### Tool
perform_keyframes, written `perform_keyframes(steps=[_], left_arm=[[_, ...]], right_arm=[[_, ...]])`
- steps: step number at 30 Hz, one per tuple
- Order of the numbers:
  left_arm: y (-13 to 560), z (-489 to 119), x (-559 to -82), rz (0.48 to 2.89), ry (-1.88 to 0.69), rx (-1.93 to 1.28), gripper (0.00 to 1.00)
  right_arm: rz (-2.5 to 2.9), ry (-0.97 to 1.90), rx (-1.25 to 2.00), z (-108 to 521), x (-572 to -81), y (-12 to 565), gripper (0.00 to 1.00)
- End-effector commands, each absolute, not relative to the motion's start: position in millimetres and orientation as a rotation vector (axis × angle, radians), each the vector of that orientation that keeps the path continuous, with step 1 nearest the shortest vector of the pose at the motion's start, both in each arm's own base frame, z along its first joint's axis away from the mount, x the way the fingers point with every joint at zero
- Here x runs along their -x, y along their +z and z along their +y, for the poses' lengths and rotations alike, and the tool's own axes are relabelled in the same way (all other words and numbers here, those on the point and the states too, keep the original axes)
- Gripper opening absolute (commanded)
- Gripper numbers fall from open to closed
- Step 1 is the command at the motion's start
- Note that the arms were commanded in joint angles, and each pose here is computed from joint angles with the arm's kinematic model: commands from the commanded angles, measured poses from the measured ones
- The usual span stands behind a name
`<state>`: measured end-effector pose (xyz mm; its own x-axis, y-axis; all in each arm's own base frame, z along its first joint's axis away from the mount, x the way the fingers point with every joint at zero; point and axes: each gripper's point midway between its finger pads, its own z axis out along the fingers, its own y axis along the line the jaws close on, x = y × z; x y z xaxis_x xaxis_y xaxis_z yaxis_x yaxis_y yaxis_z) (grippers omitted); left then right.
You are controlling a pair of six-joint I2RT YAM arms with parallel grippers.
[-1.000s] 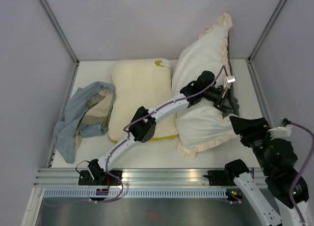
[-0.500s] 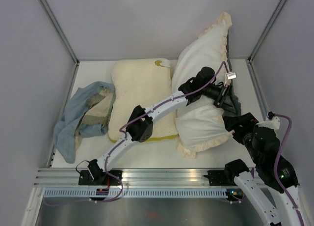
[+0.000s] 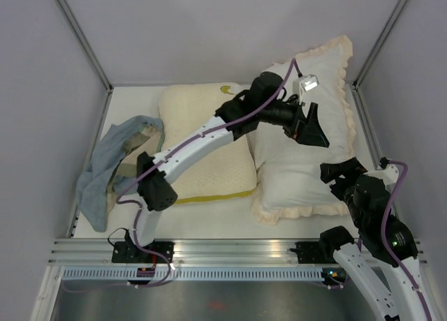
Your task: Remove the pillowcase from the pillow
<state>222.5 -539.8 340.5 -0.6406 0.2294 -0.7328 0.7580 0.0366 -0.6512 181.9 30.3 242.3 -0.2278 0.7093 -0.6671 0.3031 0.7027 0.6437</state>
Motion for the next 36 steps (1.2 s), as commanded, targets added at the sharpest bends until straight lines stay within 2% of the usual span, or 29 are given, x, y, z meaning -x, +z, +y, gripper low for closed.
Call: perform_keyframes(steps=[1,5,6,18,21,26,30,31,36], left_arm=[[394.9,-483.5,-237.7,1.738,-1.279,-0.95,1.0],[366.0,-457.4,-245.2,1.781,-1.083,-1.007,1.0],[339.3,-455.4,-246.1,1.833,-1.06,-1.018,1.0],[230.8,-448.4,-234.1,2.04,-1.113,-0.967,0.99],[220.2,-446.7,-219.1,2.074,-1.206,-0.939,0.95],[229.7,-450.6,-165.5,1.989,-1.63,-0.931,0.72],[200.1,-449.0,-136.3,2.06,-1.69,-0.947,0.52],[195.5,-451.9,-129.5,2.07,-1.686,-0.965,0.42],[175.8,-459.8,-116.5,2.106,-1.662,-0.989,0.35]], right_arm=[[1.801,0.353,-0.807,15.5,-185.9,246.2,0.79],[1.839,0.309,-0.759,17.9,-194.4,256.2,0.8],[1.837,0.296,-0.727,17.7,-196.2,263.4,0.8],[1.953,0.083,-0.564,28.7,-261.7,293.7,0.84],[1.981,0.049,-0.558,33.7,-280.5,285.6,0.85],[2.006,0.054,-0.566,41.2,-301.1,274.2,0.85],[2.059,0.087,-0.564,47.5,-321.0,258.9,0.85],[2.076,0.117,-0.553,51.5,-321.5,256.2,0.85],[2.137,0.189,-0.513,59.9,-298.7,232.0,0.84]])
